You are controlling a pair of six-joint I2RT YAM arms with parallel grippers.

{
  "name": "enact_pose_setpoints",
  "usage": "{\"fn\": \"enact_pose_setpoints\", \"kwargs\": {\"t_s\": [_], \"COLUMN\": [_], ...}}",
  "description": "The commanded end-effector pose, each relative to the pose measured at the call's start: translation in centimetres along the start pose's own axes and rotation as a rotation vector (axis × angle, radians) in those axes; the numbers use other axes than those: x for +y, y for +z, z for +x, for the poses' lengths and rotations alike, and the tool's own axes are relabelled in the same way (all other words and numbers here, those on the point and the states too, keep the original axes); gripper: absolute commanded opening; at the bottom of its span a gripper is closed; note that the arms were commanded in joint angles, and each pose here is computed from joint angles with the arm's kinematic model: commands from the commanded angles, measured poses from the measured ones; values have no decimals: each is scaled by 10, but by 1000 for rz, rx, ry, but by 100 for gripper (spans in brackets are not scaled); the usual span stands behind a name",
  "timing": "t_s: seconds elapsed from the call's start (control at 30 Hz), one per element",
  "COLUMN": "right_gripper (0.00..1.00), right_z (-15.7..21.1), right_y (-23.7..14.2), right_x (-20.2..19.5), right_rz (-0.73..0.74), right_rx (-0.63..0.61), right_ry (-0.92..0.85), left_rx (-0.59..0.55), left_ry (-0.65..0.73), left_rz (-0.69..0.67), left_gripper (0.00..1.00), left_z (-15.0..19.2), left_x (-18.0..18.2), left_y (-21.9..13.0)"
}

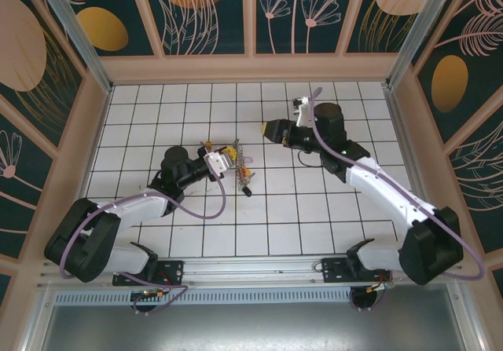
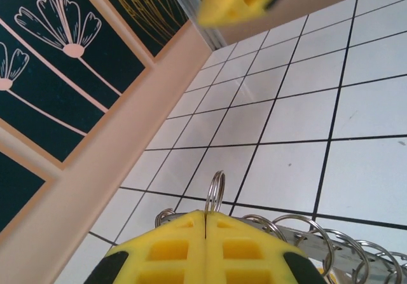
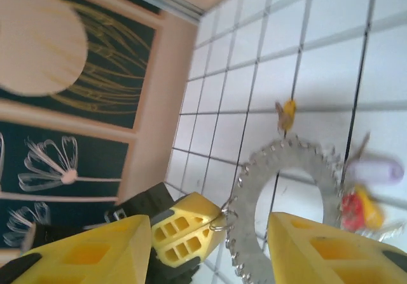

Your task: Put the keys on the keyring

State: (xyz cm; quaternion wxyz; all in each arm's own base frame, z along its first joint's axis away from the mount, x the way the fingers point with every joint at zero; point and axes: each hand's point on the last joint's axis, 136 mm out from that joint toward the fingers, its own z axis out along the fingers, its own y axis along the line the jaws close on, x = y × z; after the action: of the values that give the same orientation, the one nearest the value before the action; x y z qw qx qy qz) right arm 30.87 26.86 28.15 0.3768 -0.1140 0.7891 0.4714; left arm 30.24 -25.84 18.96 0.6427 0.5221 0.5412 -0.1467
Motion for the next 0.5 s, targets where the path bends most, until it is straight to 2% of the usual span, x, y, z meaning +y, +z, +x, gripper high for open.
{"fn": "enact_pose_setpoints", "kwargs": {"t_s": [0.0,0.07,0.2,0.3,0.47], "right_gripper": [53,54,52,49,47], "right_z": [-3,15,40,52,55], "right_y": [-13,-16,-8,1,15], "right_x": [16,28,21,20,21], "right_rz": [-77,-164,-167,-194,-248], "right_rx": [-61,-32,49,127,171], "right_ry": [-509,-720,-980,-1056,-1051], "left_rx": [-130,-141,-155,-162,-181], "left_ry": [8,3,-1,0,2], "left_rz": [22,43,52,72,124], "left_gripper": [0,0,0,0,0], "left_z": [-45,-50,-57,-59,-60], "left_x": [10,9,10,8,0], "left_y": [-4,-5,-6,-5,-1]}}
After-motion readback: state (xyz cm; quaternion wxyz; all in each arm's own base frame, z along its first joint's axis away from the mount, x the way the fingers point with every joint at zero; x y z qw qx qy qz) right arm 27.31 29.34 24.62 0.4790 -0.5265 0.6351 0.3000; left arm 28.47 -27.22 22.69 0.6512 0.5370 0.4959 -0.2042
